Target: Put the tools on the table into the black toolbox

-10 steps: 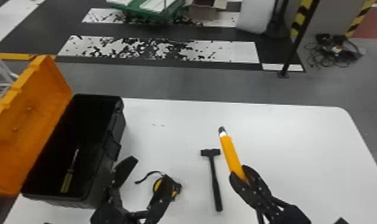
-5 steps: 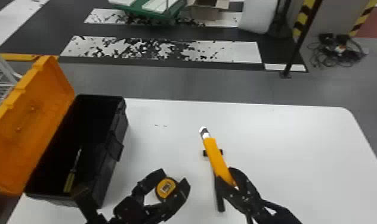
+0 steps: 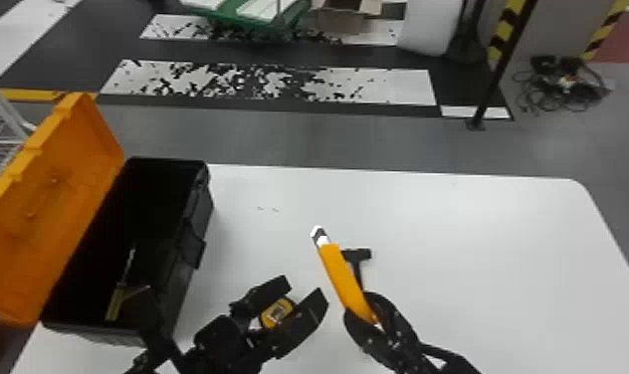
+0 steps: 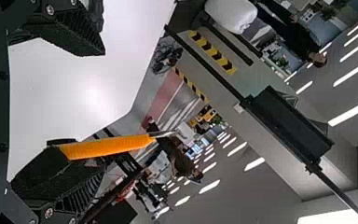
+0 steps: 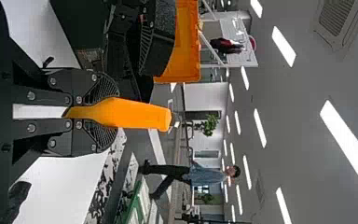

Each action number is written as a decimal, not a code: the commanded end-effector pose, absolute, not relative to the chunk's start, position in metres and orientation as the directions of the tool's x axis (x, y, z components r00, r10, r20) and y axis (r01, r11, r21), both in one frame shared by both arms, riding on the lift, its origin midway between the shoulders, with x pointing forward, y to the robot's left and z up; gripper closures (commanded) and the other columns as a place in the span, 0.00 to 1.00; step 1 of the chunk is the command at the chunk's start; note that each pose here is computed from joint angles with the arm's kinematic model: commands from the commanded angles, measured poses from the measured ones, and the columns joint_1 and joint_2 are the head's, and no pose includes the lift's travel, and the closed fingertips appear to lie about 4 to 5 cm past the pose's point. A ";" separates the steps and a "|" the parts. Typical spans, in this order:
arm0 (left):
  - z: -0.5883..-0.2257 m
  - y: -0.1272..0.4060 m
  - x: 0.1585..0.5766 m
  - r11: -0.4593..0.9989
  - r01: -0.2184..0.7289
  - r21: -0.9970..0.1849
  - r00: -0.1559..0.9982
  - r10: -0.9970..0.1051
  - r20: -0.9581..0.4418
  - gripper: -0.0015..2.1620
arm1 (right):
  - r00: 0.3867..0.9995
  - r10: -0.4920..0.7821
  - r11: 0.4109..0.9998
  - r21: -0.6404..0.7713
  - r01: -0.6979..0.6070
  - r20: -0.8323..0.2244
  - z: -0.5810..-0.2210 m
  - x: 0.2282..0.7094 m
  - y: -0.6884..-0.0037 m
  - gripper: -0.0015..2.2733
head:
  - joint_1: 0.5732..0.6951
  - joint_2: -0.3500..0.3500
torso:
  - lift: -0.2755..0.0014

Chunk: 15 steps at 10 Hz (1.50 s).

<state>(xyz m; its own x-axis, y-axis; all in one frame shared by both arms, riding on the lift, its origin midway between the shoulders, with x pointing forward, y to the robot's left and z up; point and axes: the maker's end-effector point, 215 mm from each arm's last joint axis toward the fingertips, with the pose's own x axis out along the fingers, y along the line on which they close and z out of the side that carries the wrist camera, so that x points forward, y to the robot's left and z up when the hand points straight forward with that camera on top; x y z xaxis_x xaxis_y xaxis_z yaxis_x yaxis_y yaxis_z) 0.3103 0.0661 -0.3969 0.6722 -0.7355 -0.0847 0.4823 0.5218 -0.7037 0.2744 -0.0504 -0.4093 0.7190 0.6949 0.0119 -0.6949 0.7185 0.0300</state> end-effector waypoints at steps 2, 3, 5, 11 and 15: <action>-0.392 0.055 0.305 0.490 0.480 -0.728 0.653 -0.754 -0.077 0.06 | 0.700 0.714 0.699 0.027 -0.714 0.014 -0.409 0.272 -0.036 0.99 | 1.00 0.55 | 0.85; -0.394 0.045 0.299 0.462 0.467 -0.754 0.623 -0.777 -0.090 0.07 | 0.692 0.721 0.692 0.027 -0.722 0.015 -0.409 0.271 -0.031 0.99 | 1.00 0.56 | 0.85; -0.390 0.041 0.299 0.450 0.473 -0.757 0.619 -0.781 -0.078 0.08 | 0.687 0.727 0.686 0.028 -0.727 0.015 -0.410 0.270 -0.027 0.99 | 1.00 0.54 | 0.85; -0.375 0.037 0.305 0.418 0.505 -0.755 0.610 -0.792 -0.030 0.51 | 0.674 0.739 0.673 0.032 -0.739 0.009 -0.414 0.268 -0.021 0.99 | 1.00 0.55 | 0.85; -0.371 0.040 0.303 0.409 0.541 -0.735 0.591 -0.807 -0.015 0.99 | 0.676 0.737 0.675 0.038 -0.736 0.016 -0.412 0.269 -0.022 0.99 | 1.00 0.55 | 0.85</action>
